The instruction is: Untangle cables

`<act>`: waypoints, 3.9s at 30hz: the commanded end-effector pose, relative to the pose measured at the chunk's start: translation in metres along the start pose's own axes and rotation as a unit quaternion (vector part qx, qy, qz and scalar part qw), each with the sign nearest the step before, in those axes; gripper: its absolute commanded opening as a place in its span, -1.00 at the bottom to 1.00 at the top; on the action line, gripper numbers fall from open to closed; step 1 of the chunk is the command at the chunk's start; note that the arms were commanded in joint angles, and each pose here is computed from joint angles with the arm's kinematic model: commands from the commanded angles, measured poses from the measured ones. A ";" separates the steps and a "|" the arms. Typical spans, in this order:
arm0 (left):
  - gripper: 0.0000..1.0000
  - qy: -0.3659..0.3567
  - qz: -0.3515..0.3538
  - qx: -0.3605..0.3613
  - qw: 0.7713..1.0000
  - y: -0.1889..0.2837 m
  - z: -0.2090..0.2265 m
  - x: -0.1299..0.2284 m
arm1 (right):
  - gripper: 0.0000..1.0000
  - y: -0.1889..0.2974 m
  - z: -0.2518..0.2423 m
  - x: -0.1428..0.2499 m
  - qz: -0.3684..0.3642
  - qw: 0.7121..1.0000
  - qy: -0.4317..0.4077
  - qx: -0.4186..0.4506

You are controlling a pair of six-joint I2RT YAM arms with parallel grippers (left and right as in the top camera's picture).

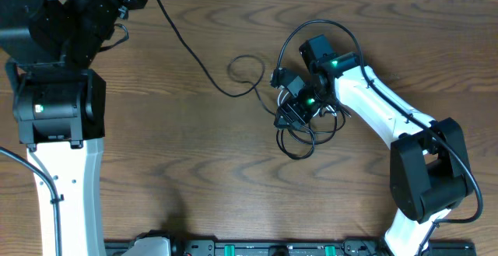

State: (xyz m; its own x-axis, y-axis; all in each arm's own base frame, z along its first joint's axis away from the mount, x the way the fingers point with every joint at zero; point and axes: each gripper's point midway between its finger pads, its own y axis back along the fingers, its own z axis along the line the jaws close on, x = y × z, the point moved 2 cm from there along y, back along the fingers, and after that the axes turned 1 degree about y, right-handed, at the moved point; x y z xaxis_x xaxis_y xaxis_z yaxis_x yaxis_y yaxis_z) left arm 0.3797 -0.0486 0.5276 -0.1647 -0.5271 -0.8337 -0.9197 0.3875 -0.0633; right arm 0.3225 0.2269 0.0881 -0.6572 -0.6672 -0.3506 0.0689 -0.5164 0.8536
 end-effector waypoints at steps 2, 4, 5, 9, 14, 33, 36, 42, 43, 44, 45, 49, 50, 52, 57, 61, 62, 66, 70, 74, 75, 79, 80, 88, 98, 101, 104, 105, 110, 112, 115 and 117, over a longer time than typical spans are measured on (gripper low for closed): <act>-0.85 0.007 0.009 -0.003 1.000 -0.003 0.004 0.003 | 0.11 0.017 0.010 -0.012 -0.029 0.999 0.022 -0.007; -0.85 0.006 0.012 -0.005 1.000 -0.003 0.005 0.004 | -0.61 0.018 0.009 -0.012 -0.029 1.000 0.009 0.000; -0.85 0.003 0.014 -0.006 1.000 -0.003 0.005 0.005 | -0.93 0.019 0.008 -0.014 -0.031 1.000 -0.003 0.005; -0.85 0.013 0.037 -0.048 0.998 -0.001 0.023 0.018 | -0.98 0.052 -0.008 -0.036 -0.076 0.993 -0.070 0.053; -0.85 0.021 0.100 -0.105 0.989 0.000 0.050 0.049 | -0.98 0.169 0.001 -0.094 -0.225 0.966 -0.079 0.100; -0.85 0.050 0.227 -0.169 0.958 -0.002 0.095 0.113 | -0.97 0.348 0.050 -0.154 -0.478 0.851 -0.175 0.125; -0.85 0.051 0.262 -0.168 0.949 0.002 0.096 0.129 | -0.98 0.333 0.035 -0.142 -0.451 0.850 -0.232 0.141; -0.84 0.045 0.327 -0.116 0.937 -0.006 0.086 0.163 | -0.98 0.275 0.012 -0.130 -0.356 0.879 -0.286 0.138; -0.84 0.046 0.333 -0.113 0.935 -0.008 0.085 0.167 | -0.98 0.267 0.011 -0.130 -0.345 0.883 -0.289 0.135; -0.84 0.049 0.340 -0.108 0.933 -0.011 0.084 0.172 | -0.98 0.255 0.009 -0.131 -0.329 0.889 -0.293 0.127; -0.84 0.050 0.344 -0.102 0.932 -0.013 0.082 0.175 | -0.98 0.249 0.008 -0.132 -0.322 0.892 -0.294 0.122; -0.56 0.060 0.377 -0.053 0.923 -0.024 0.067 0.196 | -0.98 0.223 0.009 -0.145 -0.303 0.906 -0.282 0.090; -0.53 0.058 0.385 -0.040 0.920 -0.025 0.064 0.201 | -0.98 0.220 0.010 -0.147 -0.303 0.907 -0.279 0.087; -0.47 0.054 0.403 -0.012 0.913 -0.028 0.058 0.212 | -0.98 0.216 0.010 -0.151 -0.303 0.909 -0.276 0.082; -0.48 0.070 0.438 -0.023 0.896 -0.032 0.071 0.235 | -0.98 0.191 -0.006 -0.147 -0.271 0.911 -0.297 0.092; -0.42 0.054 0.490 -0.008 0.870 -0.028 0.079 0.265 | -0.98 0.150 -0.027 -0.145 -0.229 0.914 -0.323 0.087; -0.35 0.046 0.500 0.009 0.865 -0.027 0.076 0.271 | -0.98 0.144 -0.032 -0.145 -0.225 0.913 -0.329 0.086; 0.20 0.028 0.522 0.022 0.852 -0.026 0.081 0.286 | -0.98 0.118 -0.051 -0.144 -0.207 0.909 -0.352 0.086; 0.94 -0.022 0.508 0.017 0.861 -0.028 0.103 0.276 | -0.98 0.097 -0.074 -0.134 -0.184 0.904 -0.375 0.089; 0.94 -0.024 0.486 0.140 0.863 -0.023 0.077 0.264 | -0.98 0.106 -0.085 -0.134 -0.199 0.898 -0.384 0.078; 0.94 -0.023 0.484 0.171 0.858 -0.020 0.068 0.264 | -0.98 0.110 -0.087 -0.136 -0.206 0.898 -0.383 0.064; 0.94 -0.042 0.514 0.217 0.828 -0.010 0.038 0.288 | -0.98 0.122 -0.088 -0.138 -0.220 0.904 -0.367 0.008; 0.94 -0.053 0.527 0.221 0.819 -0.008 0.029 0.298 | -0.98 0.122 -0.089 -0.137 -0.218 0.904 -0.368 0.009; 0.93 -0.147 0.596 0.198 0.764 0.000 0.016 0.366 | -0.98 0.129 -0.086 -0.137 -0.224 0.911 -0.345 -0.031; 0.57 -0.116 0.629 0.181 0.747 -0.021 0.041 0.432 | -0.98 0.131 -0.082 -0.138 -0.226 0.919 -0.321 -0.044; 0.36 -0.108 0.626 0.190 0.749 -0.023 0.038 0.434 | -0.98 0.131 -0.083 -0.138 -0.225 0.921 -0.315 -0.040; -0.31 -0.102 0.625 0.185 0.752 -0.025 0.038 0.433 | -0.98 0.131 -0.085 -0.137 -0.226 0.921 -0.316 -0.035; -0.63 -0.101 0.625 0.183 0.752 -0.025 0.038 0.433 | -0.98 0.131 -0.085 -0.137 -0.226 0.921 -0.316 -0.035; -0.85 -0.054 0.589 0.136 0.795 -0.046 0.033 0.388 | -0.98 0.129 -0.091 -0.132 -0.219 0.919 -0.328 -0.009; -0.85 -0.040 0.552 0.143 0.821 -0.055 0.020 0.350 | -0.90 0.129 -0.093 -0.129 -0.215 0.919 -0.329 -0.001; -0.85 -0.013 0.464 0.155 0.872 -0.065 -0.009 0.266 | -0.14 0.128 -0.093 -0.128 -0.212 0.926 -0.311 0.003; -0.85 0.003 0.420 0.149 0.895 -0.066 -0.019 0.229 | 0.24 0.127 -0.092 -0.126 -0.206 0.930 -0.305 0.004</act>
State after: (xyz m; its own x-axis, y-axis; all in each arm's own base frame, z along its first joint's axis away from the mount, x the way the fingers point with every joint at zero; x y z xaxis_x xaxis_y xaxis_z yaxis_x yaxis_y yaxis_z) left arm 0.4040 -0.2247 0.2547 -0.7907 0.2247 -0.5695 -0.2051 0.7792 0.5922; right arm 0.4820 0.1974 0.2054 -0.9403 0.0561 -0.3358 -0.2868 -0.6622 0.6923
